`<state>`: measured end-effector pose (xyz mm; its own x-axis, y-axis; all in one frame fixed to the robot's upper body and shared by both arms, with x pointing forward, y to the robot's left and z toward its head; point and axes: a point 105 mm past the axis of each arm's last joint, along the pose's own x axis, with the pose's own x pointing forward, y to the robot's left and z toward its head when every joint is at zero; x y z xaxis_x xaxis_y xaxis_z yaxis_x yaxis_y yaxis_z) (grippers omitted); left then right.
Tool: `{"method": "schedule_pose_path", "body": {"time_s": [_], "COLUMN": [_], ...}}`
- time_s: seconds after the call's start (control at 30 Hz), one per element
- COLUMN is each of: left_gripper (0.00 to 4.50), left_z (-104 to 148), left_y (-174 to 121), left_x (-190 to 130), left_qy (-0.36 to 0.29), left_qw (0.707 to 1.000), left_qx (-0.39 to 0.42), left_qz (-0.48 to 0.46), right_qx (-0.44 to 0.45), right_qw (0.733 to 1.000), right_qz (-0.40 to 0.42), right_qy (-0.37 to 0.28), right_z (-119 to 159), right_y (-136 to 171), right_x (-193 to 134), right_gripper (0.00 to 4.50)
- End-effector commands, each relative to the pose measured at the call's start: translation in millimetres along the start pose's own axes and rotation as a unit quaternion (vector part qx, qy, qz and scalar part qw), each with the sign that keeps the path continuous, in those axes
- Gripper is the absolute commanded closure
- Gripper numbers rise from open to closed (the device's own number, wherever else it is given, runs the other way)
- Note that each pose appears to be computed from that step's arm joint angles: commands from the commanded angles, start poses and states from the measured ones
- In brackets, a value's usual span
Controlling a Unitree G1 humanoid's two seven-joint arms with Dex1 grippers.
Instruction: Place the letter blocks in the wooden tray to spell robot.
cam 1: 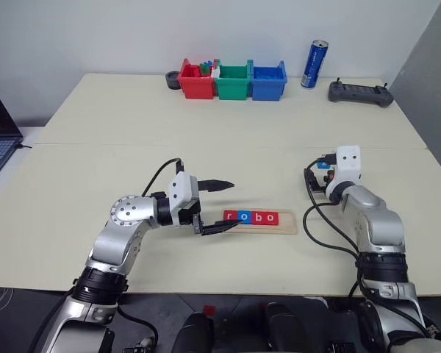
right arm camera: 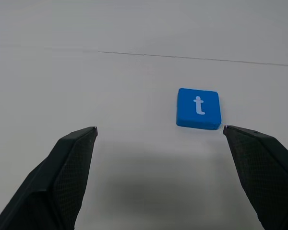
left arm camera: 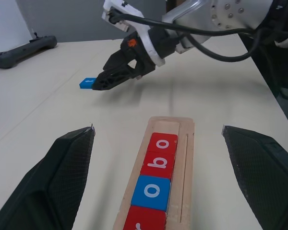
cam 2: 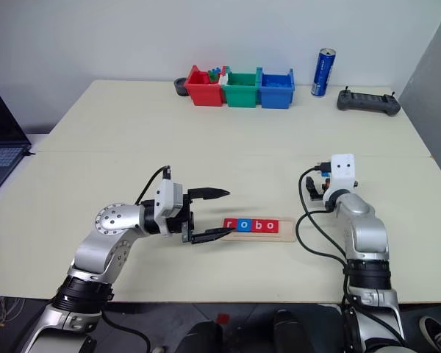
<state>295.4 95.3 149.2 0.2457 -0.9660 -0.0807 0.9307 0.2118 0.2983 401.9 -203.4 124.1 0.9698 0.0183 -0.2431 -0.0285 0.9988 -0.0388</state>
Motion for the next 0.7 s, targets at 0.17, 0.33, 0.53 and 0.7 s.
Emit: {"method": "schedule_pose_path", "body": {"time_s": [0.17, 0.33, 0.53, 0.7], "left_gripper": [0.0, 0.0, 0.0, 0.0], "left_z": [8.6, 8.9, 8.4, 8.4], "left_y": [0.6, 0.6, -1.6, -3.1], "left_x": [-2.0, -3.1, -4.9, -6.0], "left_qy": [-0.008, -0.007, -0.004, -0.002], "left_qw": [1.0, 1.0, 1.0, 1.0], "left_qx": [0.022, 0.022, 0.02, 0.02], "left_qz": [0.003, 0.005, 0.007, 0.007], "right_qx": [0.008, 0.019, 0.027, 0.027], "right_qw": [0.999, 0.999, 0.999, 1.0], "right_qz": [-0.004, 0.002, -0.01, -0.013], "right_qy": [-0.033, -0.026, -0.014, -0.003], "right_z": [23.3, 24.6, 21.0, 14.0], "right_y": [-4.1, 0.3, -1.3, -1.2], "right_x": [18.6, 30.9, 38.0, 40.1], "right_gripper": [0.03, 0.03, 0.03, 0.03]}}
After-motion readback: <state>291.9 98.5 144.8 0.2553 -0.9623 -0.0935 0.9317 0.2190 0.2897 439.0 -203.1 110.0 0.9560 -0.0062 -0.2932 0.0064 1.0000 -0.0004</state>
